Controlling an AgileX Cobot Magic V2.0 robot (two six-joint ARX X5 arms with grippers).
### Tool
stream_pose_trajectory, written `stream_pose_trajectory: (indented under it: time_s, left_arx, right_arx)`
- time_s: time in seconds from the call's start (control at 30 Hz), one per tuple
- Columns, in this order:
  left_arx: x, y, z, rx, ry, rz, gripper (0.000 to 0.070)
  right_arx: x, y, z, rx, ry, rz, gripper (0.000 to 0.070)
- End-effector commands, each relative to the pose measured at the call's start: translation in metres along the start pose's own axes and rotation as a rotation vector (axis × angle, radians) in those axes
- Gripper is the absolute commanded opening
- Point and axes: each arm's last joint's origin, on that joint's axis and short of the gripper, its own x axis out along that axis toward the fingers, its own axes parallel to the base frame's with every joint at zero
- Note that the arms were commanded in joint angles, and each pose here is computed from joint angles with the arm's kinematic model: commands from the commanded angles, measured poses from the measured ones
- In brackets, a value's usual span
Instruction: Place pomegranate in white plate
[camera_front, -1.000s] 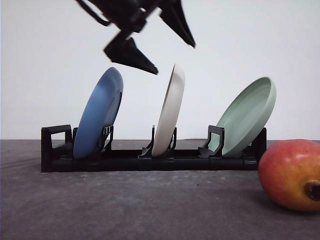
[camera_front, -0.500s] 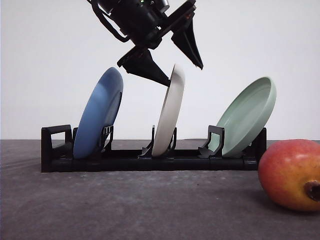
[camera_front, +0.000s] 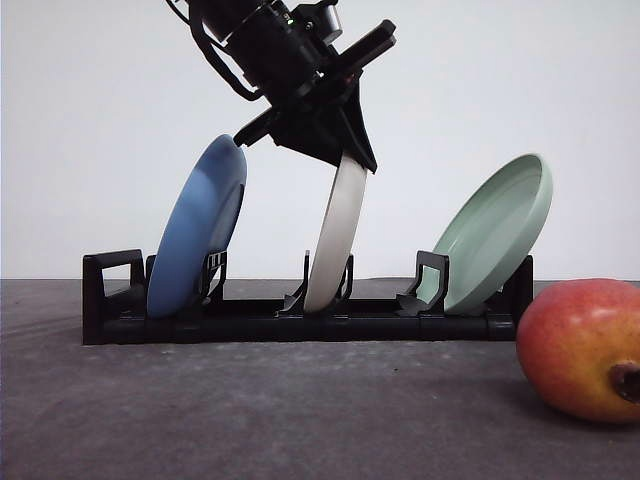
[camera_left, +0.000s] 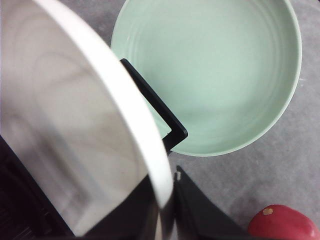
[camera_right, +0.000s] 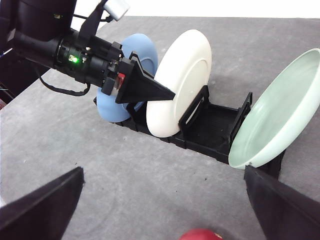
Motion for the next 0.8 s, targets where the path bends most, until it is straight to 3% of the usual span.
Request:
stream_pose_trajectory:
  time_s: [0.0,0.37,0.77]
  left_arx:
    - [0.004,-0.004,0.004,-0.019,-0.009,-0.007,0.0010]
    - [-0.008,-0.017,0.014,-0.036,-0.028,-0.027,0.0009]
    - [-0.056,-0.053,0.024,0.094,-0.140,-0.063,0.0009]
  right_arx:
    - [-0.002,0.002,0.004,-0.006,-0.014,0.004,0.0656]
    - [-0.002,0.001,0.004,-0.006,-0.013,0.003,0.0656]
    - [-0.002,0.001,0.004,-0.005,-0.013,0.003,0.0656]
